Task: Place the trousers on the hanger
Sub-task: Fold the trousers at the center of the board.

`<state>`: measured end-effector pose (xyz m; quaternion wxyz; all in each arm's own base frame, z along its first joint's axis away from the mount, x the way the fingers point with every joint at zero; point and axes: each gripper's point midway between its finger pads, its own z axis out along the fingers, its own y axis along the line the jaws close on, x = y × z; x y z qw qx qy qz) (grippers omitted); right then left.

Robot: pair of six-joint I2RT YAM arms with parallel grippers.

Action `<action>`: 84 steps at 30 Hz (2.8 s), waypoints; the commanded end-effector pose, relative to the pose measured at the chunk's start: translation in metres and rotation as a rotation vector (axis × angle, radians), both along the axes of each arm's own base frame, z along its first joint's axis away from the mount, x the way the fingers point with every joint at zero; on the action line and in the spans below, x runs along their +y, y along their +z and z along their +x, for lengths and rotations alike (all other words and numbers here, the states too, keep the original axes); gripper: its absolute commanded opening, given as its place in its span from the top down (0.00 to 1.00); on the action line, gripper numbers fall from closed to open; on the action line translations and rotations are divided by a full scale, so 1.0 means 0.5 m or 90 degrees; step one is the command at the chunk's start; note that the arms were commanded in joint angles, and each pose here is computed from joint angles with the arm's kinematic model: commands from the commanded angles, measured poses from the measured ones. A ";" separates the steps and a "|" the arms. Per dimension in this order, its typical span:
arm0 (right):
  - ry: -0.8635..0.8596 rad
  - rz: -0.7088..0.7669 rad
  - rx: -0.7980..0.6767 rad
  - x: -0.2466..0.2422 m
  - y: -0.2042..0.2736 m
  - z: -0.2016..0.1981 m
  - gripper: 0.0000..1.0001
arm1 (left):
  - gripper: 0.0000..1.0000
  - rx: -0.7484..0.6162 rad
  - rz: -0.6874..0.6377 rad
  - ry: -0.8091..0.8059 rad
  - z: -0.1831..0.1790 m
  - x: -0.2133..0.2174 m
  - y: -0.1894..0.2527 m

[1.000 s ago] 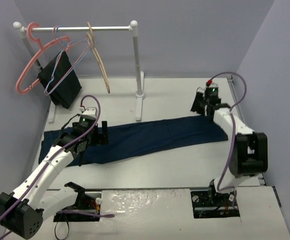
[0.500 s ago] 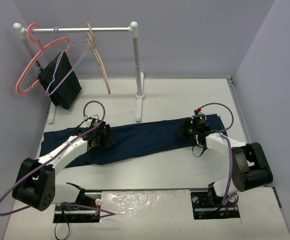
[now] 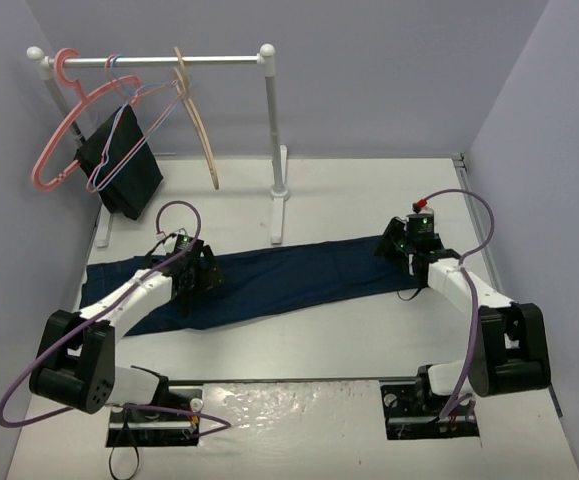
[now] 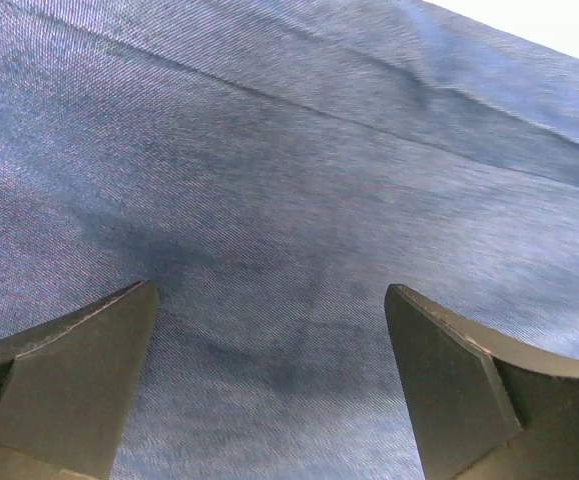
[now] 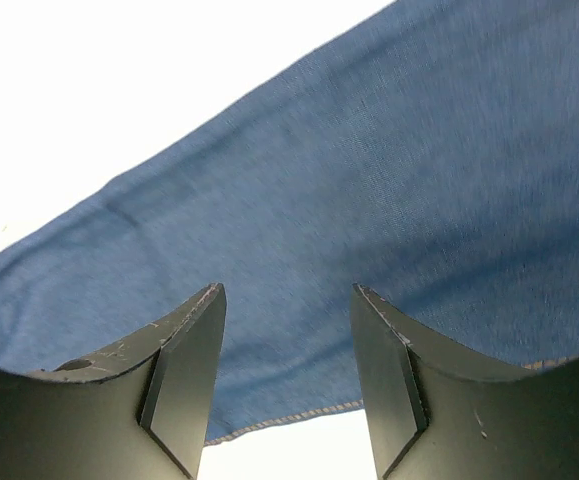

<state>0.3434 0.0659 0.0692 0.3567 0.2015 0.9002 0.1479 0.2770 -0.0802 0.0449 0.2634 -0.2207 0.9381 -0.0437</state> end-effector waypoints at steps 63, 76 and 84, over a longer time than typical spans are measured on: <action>0.008 -0.161 0.214 -0.269 -0.150 0.046 0.28 | 0.03 -0.254 0.155 -0.194 -0.025 0.075 0.309; -0.018 -0.190 0.212 -0.284 -0.123 0.050 1.00 | 0.03 -0.255 0.164 -0.187 -0.030 0.082 0.310; -0.103 -0.227 0.017 -0.344 0.196 0.161 1.00 | 0.03 -0.255 0.161 -0.184 -0.032 0.082 0.309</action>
